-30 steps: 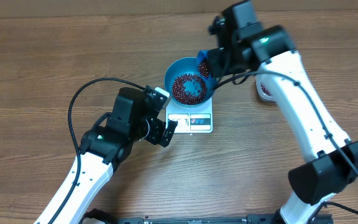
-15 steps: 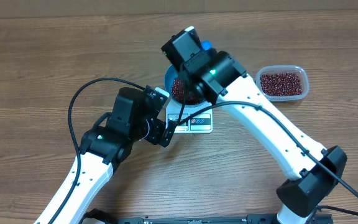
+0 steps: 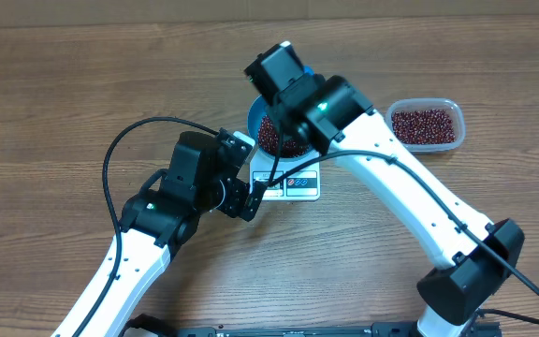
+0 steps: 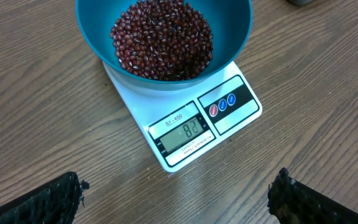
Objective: Scoop item into bowl and weigh 150g on scale
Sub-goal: 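Tilt the scoop with the right gripper to pour beans into the bowl, then return the scoop right and dip it into the bean container, then lift the filled scoop and carry it over the teal bowl, then tilt the scoop slowly with the right gripper, pouring beans gradually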
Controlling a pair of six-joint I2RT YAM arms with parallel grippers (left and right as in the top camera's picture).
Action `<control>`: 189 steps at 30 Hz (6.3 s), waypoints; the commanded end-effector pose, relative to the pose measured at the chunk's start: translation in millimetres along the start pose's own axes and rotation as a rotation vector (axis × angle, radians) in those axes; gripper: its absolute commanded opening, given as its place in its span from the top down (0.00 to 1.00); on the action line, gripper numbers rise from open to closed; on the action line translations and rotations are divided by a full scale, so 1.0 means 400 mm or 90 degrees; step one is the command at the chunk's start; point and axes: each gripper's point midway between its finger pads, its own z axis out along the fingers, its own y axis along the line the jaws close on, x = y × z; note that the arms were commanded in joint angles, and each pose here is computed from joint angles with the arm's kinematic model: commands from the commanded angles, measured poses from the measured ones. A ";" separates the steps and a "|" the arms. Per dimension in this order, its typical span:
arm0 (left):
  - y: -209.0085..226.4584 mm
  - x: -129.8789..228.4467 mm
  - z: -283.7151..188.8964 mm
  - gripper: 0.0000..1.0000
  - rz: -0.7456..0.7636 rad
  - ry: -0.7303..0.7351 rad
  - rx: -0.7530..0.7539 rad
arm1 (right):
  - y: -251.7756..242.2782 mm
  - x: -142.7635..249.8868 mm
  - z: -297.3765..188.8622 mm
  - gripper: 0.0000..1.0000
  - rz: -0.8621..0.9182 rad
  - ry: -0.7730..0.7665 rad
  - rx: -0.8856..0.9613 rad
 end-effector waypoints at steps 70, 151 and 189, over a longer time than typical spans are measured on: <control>0.006 0.004 0.004 0.00 -0.010 0.004 -0.005 | -0.364 0.392 0.312 0.96 0.374 0.251 -0.262; 0.006 0.004 0.004 0.00 -0.010 0.004 -0.005 | -0.048 0.022 -0.029 0.96 0.183 -0.010 -0.232; 0.006 0.004 0.004 0.00 -0.010 0.004 -0.005 | -0.036 -0.032 -0.038 0.96 0.055 -0.091 -0.170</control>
